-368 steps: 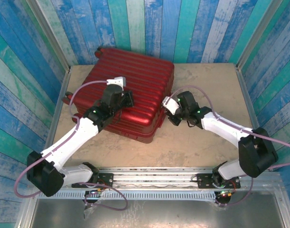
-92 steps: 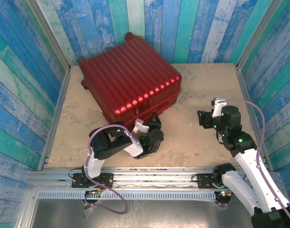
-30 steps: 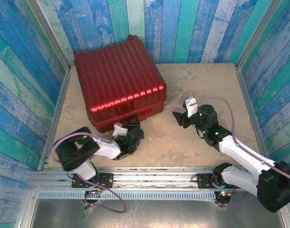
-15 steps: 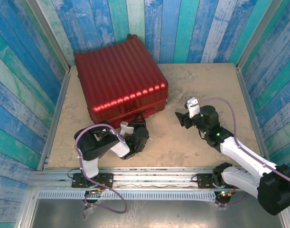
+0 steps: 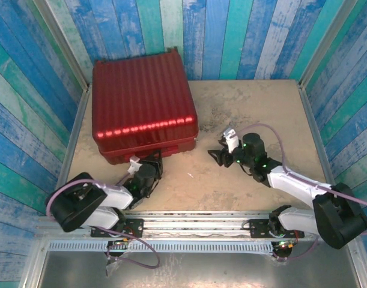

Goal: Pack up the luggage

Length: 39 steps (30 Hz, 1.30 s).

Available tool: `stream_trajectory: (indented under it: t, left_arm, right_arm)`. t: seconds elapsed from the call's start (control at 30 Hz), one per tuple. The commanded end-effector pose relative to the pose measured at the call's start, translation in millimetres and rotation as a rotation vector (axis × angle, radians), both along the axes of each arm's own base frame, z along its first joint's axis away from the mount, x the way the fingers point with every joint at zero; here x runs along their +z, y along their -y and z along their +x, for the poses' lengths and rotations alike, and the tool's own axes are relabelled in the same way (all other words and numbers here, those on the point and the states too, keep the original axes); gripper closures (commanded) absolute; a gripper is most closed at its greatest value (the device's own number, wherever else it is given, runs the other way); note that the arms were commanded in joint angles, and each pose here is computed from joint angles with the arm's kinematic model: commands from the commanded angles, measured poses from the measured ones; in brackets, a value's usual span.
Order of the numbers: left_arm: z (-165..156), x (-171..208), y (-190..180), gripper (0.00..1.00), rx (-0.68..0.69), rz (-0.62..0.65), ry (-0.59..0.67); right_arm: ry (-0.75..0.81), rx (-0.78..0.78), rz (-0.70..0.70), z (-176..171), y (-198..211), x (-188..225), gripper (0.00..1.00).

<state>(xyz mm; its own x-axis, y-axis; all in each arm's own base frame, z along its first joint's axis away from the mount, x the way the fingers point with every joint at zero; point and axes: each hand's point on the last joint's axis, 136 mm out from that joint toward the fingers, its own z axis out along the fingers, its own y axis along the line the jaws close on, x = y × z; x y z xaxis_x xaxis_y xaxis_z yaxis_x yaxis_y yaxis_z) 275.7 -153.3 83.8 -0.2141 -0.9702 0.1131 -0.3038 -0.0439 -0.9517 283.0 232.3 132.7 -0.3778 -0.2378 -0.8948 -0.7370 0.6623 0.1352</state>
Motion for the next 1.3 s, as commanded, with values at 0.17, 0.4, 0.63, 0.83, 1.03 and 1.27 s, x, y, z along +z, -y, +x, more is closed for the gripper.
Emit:
stream_trajectory:
  t: [0.17, 0.4, 0.63, 0.83, 1.03, 1.27]
  left_arm:
    - [-50.4, -58.4, -36.6, 1.00, -0.105, 0.342, -0.201]
    - [-58.4, -56.8, -50.0, 1.00, -0.077, 0.331, -0.191]
    - [-66.7, -65.9, -57.5, 1.00, -0.071, 0.318, -0.205]
    - [-68.5, -67.0, -60.1, 1.00, -0.070, 0.324, -0.205]
    - [-70.9, -71.5, -60.7, 1.00, -0.080, 0.339, -0.220]
    - [-73.7, -77.2, -74.2, 1.00, -0.072, 0.477, -0.251]
  right_arm:
    - [0.070, 0.086, 0.043, -2.3, -50.3, 4.7, 0.27]
    - [0.081, 0.191, 0.042, -13.6, -88.9, -4.5, 0.27]
    - [0.102, 0.181, 0.017, -12.4, -103.7, -11.9, 0.27]
    - [0.118, 0.128, -0.008, -0.6, -107.7, -12.4, 0.31]
    - [0.119, 0.128, -0.003, 0.8, -113.1, -9.9, 0.56]
    - [0.137, 0.203, -0.008, -13.1, -117.4, 5.9, 0.99]
